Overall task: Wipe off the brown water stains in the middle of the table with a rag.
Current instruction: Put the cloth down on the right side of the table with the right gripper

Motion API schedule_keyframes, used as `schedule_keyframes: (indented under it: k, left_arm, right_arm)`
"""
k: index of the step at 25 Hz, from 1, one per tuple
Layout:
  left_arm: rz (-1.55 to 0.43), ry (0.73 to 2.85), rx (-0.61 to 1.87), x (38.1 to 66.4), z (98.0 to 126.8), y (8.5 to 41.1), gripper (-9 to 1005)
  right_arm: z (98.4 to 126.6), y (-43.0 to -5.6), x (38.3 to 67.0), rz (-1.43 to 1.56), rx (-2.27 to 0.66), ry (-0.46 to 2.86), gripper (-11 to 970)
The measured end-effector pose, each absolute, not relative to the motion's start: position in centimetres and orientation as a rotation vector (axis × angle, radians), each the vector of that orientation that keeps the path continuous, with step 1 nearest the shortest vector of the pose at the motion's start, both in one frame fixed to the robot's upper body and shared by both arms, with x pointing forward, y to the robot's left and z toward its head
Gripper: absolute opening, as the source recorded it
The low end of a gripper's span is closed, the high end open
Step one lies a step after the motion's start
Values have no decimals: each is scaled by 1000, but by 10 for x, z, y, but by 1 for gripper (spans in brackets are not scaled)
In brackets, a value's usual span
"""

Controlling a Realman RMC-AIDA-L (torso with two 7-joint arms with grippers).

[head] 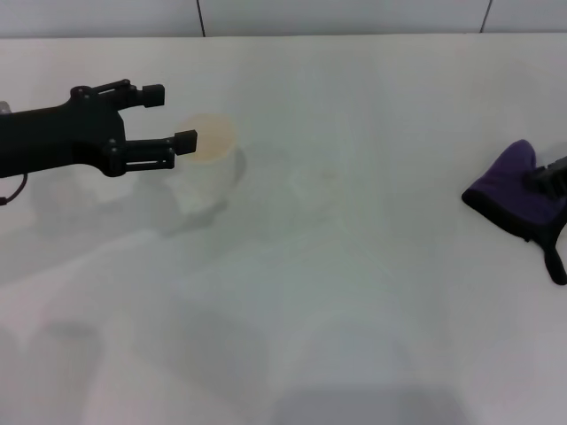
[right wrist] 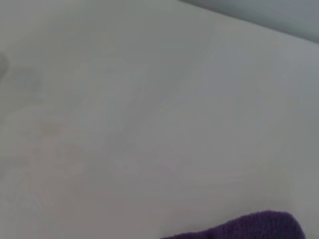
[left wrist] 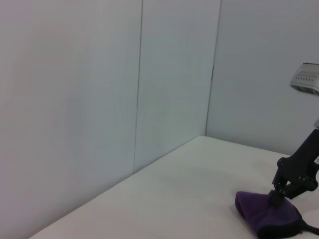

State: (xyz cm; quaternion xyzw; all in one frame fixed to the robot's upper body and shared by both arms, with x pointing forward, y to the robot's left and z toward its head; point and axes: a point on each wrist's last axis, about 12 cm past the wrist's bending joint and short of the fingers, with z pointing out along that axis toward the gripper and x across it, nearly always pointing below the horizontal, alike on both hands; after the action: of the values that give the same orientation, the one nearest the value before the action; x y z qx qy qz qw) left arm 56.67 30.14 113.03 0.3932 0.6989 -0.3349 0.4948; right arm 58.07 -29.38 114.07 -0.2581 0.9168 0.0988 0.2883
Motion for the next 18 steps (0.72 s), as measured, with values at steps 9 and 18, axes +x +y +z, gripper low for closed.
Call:
schedule_keyframes:
  k: [9,18]
  left_arm:
    - [-810,1685,961,569,1132,299,861]
    - [-809,1688,959,569,1132,300,861]
  right_arm:
    - [1137,-281,579,285,-758,2461,92]
    - [1141,-277,574,346,-838,2443,94]
